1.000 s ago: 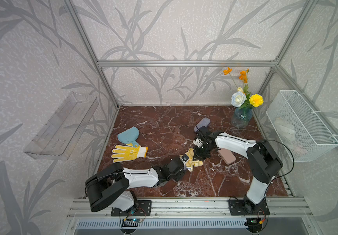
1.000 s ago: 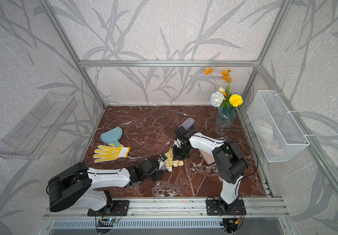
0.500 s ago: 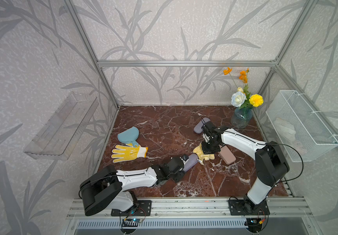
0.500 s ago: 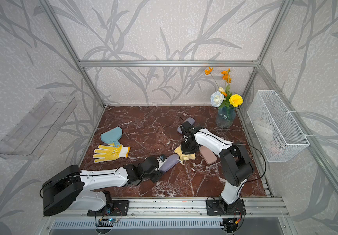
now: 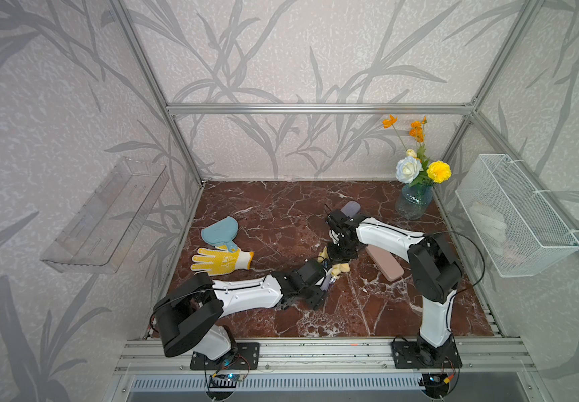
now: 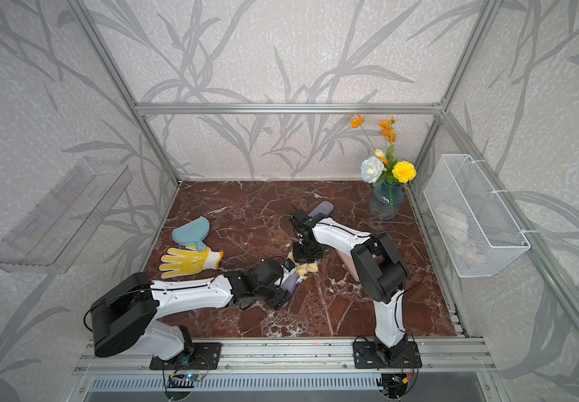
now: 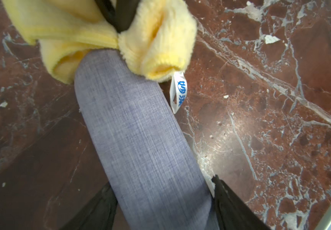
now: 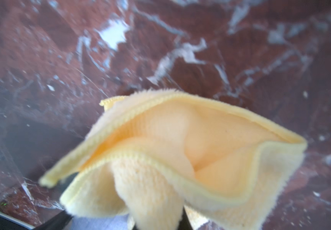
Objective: Wipe the eyeglass case
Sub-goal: Place the eyeglass case at the center of the board, then adjust the eyeglass case at the center of the board.
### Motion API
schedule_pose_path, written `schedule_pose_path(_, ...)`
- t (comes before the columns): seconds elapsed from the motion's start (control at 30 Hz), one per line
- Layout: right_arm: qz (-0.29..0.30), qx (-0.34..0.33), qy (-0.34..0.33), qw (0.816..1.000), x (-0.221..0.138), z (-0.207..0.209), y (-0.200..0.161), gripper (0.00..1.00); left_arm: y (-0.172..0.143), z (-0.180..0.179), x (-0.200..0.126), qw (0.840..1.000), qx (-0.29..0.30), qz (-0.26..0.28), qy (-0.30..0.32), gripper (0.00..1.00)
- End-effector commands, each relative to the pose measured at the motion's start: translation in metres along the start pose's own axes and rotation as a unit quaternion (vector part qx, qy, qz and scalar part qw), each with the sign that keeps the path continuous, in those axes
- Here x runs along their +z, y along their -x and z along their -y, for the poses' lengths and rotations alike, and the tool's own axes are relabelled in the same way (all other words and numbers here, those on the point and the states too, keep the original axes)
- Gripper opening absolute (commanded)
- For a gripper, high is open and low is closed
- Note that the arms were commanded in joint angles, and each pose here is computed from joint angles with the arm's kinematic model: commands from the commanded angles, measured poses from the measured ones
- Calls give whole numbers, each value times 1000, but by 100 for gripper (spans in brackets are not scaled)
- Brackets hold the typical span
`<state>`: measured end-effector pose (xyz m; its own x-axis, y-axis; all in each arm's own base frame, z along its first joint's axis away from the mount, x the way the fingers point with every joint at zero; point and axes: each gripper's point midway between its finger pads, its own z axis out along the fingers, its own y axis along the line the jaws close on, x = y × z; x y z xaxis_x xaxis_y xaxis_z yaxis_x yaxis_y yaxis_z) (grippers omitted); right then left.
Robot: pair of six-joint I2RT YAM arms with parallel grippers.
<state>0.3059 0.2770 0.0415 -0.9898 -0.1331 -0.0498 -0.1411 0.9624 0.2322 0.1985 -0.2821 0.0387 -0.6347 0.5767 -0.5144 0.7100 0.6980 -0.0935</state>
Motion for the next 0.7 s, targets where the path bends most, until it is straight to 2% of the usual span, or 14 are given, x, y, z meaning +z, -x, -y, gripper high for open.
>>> schedule_pose_path(0.0, 3, -32, 25, 999, 3, -34, 9, 0, 13, 8, -12, 999, -20, 10, -37, 78)
schedule_pose_path(0.13, -1, -55, 76, 996, -1, -62, 12, 0, 30, 1, -29, 995, -64, 50, -56, 80)
schedule_pose_path(0.23, 10, -64, 78, 995, -15, -63, 15, 0, 35, -4, -38, 991, -92, 71, -63, 80)
schedule_pose_path(0.43, 36, -54, 29, 997, -49, -19, 12, 0, 30, -23, -47, 991, -111, 70, -33, 80)
schedule_pose_path(0.67, 31, -25, -12, 999, -68, 27, -26, 0, 32, -39, -46, 993, -99, 66, -5, 80)
